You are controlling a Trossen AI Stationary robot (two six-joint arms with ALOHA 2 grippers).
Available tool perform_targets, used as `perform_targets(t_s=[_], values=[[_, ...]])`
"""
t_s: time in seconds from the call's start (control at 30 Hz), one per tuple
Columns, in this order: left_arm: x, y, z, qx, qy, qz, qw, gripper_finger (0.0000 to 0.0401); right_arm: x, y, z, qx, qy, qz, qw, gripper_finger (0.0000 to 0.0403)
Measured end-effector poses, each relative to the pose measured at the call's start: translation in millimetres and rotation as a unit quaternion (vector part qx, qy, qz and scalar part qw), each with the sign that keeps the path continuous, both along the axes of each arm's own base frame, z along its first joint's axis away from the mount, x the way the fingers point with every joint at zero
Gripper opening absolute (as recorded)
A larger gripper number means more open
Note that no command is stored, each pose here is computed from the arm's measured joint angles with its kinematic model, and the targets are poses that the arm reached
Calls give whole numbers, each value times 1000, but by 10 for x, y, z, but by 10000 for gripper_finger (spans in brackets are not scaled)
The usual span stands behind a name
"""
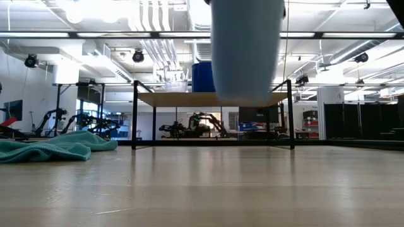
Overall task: Stack small to large cups/mugs on shelf
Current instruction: Put the light blue cup on the shelf
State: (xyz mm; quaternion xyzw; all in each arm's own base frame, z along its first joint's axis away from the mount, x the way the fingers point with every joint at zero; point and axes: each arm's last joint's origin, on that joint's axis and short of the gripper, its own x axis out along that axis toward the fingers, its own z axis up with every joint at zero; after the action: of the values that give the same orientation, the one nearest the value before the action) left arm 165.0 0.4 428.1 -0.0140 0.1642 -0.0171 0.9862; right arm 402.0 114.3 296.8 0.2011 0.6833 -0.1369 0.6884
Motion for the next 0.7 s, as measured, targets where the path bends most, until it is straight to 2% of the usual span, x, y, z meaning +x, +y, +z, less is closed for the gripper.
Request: perform_targets(t_s=[0.17, 0.33, 0.43, 0.7], values=[[37, 0, -8, 0, 1, 0, 1000, 123, -151, -244, 450, -21, -80, -6, 997, 9], [106, 1, -8, -1, -4, 0, 1000, 123, -400, -614, 808, -92, -129, -55, 986, 9], [167, 2, -18, -1, -5, 0, 1000, 123, -570, -828, 1013, -117, -158, -80, 977, 9], [379, 9, -24, 2, -26, 9, 1000, 123, -943, -1443, 1368, -170, -199, -139, 955, 9]])
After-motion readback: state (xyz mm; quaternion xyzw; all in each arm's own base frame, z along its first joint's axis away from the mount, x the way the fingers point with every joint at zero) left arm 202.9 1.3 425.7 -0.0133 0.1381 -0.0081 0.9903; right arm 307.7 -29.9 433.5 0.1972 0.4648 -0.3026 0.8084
